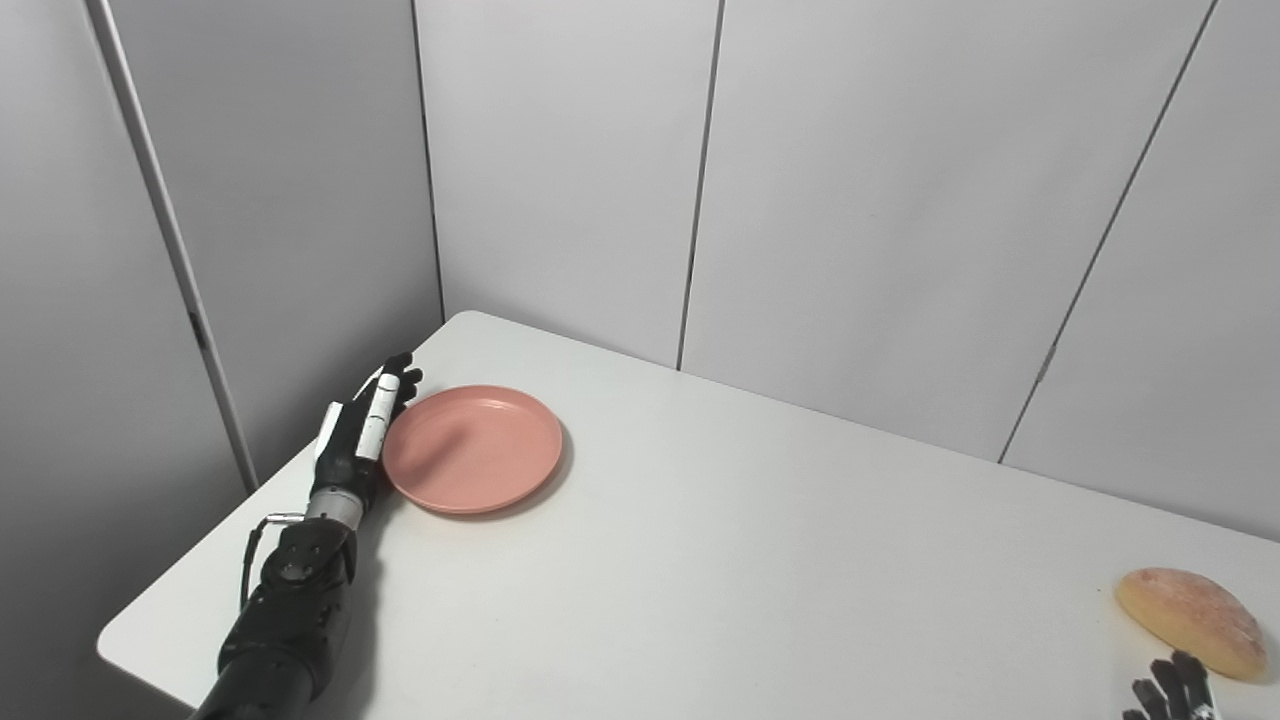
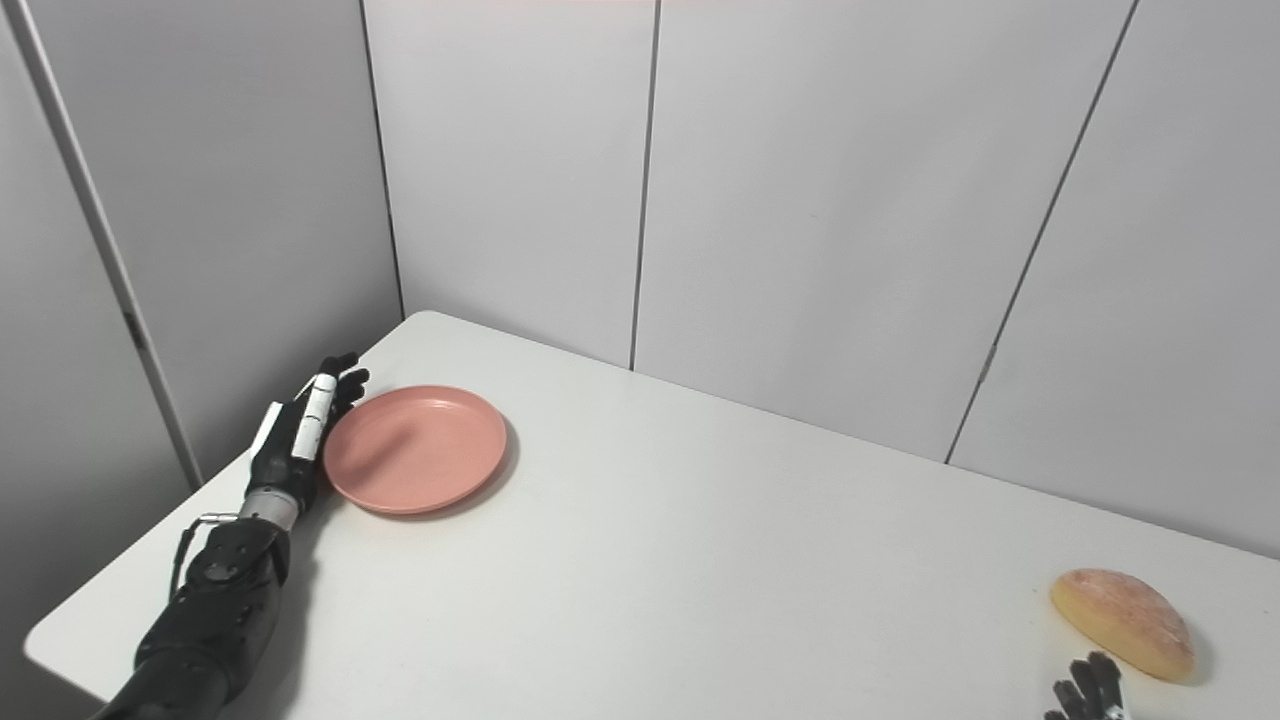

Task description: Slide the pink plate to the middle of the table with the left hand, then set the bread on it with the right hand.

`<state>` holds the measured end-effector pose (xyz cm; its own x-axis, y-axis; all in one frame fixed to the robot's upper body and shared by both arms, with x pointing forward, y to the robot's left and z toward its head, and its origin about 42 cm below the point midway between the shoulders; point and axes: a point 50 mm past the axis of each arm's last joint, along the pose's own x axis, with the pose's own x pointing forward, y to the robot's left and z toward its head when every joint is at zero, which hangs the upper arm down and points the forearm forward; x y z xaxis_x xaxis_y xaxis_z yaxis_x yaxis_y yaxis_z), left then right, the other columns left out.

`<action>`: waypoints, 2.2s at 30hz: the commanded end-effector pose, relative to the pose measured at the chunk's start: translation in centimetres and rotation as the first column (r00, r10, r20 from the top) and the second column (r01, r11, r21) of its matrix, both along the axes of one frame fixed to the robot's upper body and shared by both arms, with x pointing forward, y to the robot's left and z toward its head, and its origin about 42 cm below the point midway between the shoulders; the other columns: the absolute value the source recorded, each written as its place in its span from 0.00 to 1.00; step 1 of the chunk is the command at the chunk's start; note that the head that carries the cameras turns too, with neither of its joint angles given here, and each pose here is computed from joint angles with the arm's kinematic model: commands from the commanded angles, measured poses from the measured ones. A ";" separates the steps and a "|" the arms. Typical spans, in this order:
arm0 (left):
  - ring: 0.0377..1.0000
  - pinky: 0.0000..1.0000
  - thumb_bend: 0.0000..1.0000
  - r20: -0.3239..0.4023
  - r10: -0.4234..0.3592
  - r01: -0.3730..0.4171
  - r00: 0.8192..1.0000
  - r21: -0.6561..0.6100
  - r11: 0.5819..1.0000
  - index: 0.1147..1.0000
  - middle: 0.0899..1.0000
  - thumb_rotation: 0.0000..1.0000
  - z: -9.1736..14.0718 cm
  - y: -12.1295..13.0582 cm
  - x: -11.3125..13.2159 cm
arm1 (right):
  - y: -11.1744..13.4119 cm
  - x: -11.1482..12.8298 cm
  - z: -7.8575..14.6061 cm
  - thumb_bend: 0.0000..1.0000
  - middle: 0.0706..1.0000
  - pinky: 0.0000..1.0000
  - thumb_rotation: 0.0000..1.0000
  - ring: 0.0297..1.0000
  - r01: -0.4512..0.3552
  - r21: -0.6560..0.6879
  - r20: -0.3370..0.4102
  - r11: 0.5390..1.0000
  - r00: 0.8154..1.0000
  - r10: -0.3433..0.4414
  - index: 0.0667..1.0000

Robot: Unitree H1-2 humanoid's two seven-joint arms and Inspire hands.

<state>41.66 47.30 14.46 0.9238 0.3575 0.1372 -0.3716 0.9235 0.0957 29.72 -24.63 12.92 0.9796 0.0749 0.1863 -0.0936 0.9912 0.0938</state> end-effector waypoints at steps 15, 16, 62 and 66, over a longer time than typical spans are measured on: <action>0.90 0.90 0.72 0.107 -0.147 0.148 0.983 0.002 0.989 0.86 0.89 1.00 1.2 -3.3 1.8 | -0.3 0.4 1.6 0.63 1.00 1.00 0.80 1.00 0.003 0.001 0.052 1.000 0.999 -0.003 1.00; 0.90 0.91 0.72 0.109 -0.152 0.153 0.982 0.001 0.988 0.86 0.89 1.00 1.2 -3.5 1.8 | -0.3 0.4 1.6 0.63 1.00 1.00 0.80 1.00 0.004 0.001 0.052 1.000 0.999 -0.004 1.00; 0.95 0.99 0.70 0.070 -0.329 0.332 0.942 -0.042 0.942 0.85 0.89 1.00 -1.4 -12.1 2.0 | 0.4 -0.2 3.8 0.41 1.00 1.00 0.85 1.00 0.011 -0.034 0.075 0.999 0.997 -0.009 1.00; 0.96 1.00 0.74 0.071 -0.333 0.337 0.940 -0.043 0.941 0.85 0.89 0.99 -1.3 -12.5 2.1 | 0.3 -0.3 3.8 0.40 1.00 1.00 0.86 1.00 0.010 -0.040 0.082 0.999 0.997 -0.007 1.00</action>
<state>43.81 36.21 14.24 0.9775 0.0423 0.2068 -0.0532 0.9975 0.0472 29.32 -24.19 15.22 0.9758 0.0696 0.2073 -0.0846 0.9943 0.0646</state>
